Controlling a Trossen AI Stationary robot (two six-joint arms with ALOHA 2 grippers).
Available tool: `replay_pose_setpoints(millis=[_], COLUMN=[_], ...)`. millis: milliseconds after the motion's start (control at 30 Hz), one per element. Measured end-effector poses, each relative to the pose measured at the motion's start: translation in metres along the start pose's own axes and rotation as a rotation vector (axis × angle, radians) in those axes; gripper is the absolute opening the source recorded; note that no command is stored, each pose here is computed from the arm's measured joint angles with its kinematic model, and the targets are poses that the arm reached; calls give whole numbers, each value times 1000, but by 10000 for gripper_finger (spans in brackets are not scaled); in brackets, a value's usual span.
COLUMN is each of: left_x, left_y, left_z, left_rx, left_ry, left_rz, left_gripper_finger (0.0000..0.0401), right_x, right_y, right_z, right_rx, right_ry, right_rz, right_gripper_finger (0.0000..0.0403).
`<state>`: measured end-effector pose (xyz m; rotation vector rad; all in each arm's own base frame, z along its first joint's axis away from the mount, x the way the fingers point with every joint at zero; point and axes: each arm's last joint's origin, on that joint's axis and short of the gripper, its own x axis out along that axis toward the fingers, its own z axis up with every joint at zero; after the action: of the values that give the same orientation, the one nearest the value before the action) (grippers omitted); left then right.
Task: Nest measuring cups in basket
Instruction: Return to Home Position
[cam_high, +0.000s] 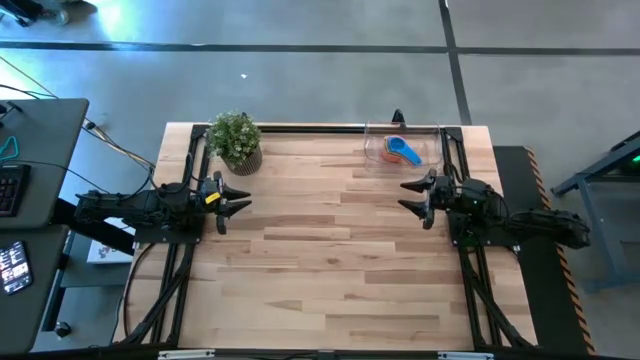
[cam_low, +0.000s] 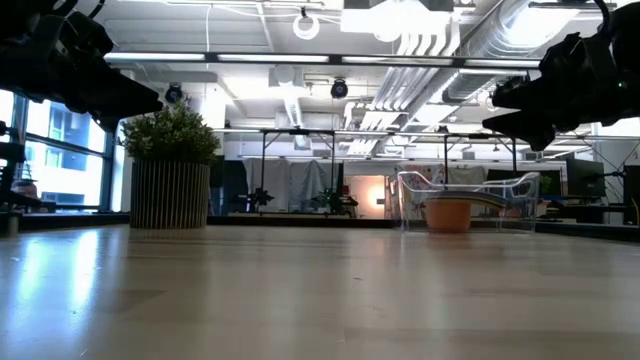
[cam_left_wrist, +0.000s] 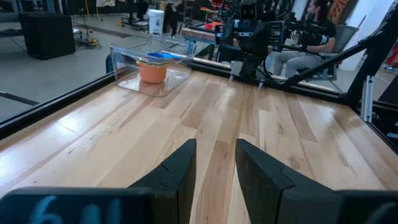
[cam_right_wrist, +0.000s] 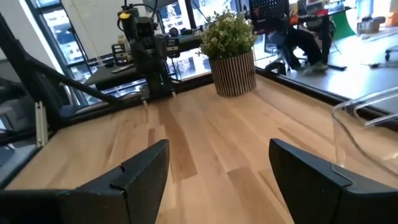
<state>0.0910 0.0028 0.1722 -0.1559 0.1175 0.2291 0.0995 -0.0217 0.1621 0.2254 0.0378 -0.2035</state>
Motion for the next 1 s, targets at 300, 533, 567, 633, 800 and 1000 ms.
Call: replay_pose_setpoints(millis=[300,533,567,633,800,1000], left_x=[0,0,0,0,0,0], left_y=[0,0,0,0,0,0], left_z=[0,0,0,0,0,0], left_rx=[0,0,0,0,0,0], left_ry=[0,0,0,0,0,0], left_rz=[0,0,0,0,0,0], left_gripper_finger=[104,104,104,104,104,104], right_x=[0,0,0,0,0,0], right_y=[0,0,0,0,0,0], right_z=[0,0,0,0,0,0], right_rx=[9,9,9,9,8,8], right_ry=[0,0,0,1,0,0], right_rz=[3,3,3,3,3,3], right_gripper_finger=[266,266,266,266,266,266])
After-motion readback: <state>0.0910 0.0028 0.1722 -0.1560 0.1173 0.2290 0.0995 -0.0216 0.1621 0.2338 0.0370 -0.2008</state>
